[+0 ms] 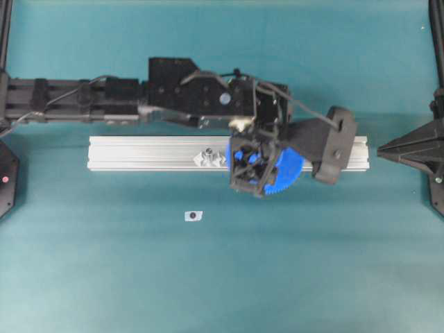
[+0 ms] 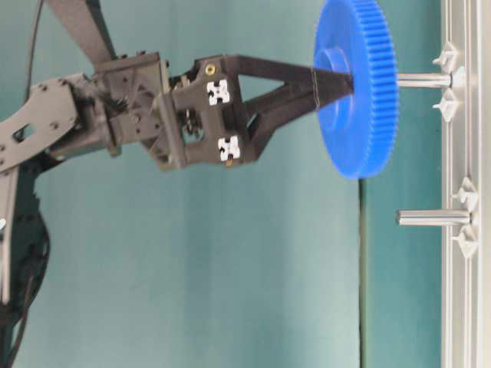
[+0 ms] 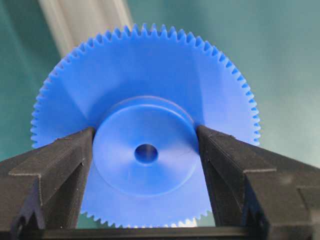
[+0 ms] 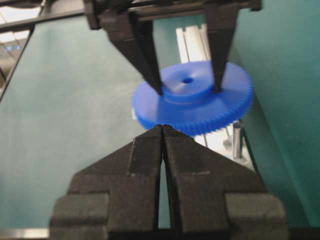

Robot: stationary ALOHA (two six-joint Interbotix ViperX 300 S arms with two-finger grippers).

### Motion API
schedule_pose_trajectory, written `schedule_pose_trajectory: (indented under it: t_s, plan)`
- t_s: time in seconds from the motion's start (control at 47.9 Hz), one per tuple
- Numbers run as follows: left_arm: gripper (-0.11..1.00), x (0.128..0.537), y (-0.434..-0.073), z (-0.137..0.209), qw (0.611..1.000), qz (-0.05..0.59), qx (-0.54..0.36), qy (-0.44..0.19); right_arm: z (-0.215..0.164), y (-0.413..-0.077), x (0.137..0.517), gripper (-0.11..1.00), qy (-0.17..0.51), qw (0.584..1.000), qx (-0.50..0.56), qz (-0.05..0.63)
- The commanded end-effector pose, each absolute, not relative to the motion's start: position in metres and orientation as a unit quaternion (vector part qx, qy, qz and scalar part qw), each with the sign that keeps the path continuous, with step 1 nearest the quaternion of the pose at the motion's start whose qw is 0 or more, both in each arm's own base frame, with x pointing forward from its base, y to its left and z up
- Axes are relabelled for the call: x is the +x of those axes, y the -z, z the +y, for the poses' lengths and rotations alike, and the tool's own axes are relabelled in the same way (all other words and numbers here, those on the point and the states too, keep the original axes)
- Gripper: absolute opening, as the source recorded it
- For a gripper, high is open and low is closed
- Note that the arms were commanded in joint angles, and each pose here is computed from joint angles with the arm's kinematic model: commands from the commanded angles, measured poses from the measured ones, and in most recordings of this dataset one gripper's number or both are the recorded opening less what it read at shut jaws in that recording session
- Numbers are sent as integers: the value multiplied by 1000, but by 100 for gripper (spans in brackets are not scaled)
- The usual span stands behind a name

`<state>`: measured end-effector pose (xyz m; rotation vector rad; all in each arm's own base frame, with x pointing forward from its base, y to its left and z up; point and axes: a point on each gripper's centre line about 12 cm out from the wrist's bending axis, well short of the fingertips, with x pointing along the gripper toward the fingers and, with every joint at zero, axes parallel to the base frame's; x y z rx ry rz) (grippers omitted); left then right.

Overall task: Find the location of the shaft and insert the large gear.
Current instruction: 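Carry the gear toward the upper shaft on the rail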

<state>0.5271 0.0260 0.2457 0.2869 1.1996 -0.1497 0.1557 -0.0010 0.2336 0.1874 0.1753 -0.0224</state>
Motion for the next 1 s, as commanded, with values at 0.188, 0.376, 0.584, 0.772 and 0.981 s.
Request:
schedule_pose_trajectory:
  t_s: [0.188, 0.376, 0.584, 0.772, 0.981]
  plan:
    - [69, 541, -268, 38, 828, 538, 145, 63, -2, -238, 157, 3, 13, 992, 97, 82]
    - [69, 547, -262, 43, 824, 543, 146, 63, -1, -236, 157, 3, 12, 992, 97, 84]
    - [69, 548, -260, 48, 822, 548, 143, 60, -1, -236, 157, 3, 13, 992, 98, 83]
    - [69, 547, -259, 51, 821, 551, 140, 59, -2, -236, 157, 3, 15, 992, 97, 84]
    - [69, 548, -256, 52, 820, 552, 139, 57, -4, -236, 156, 3, 21, 992, 97, 82]
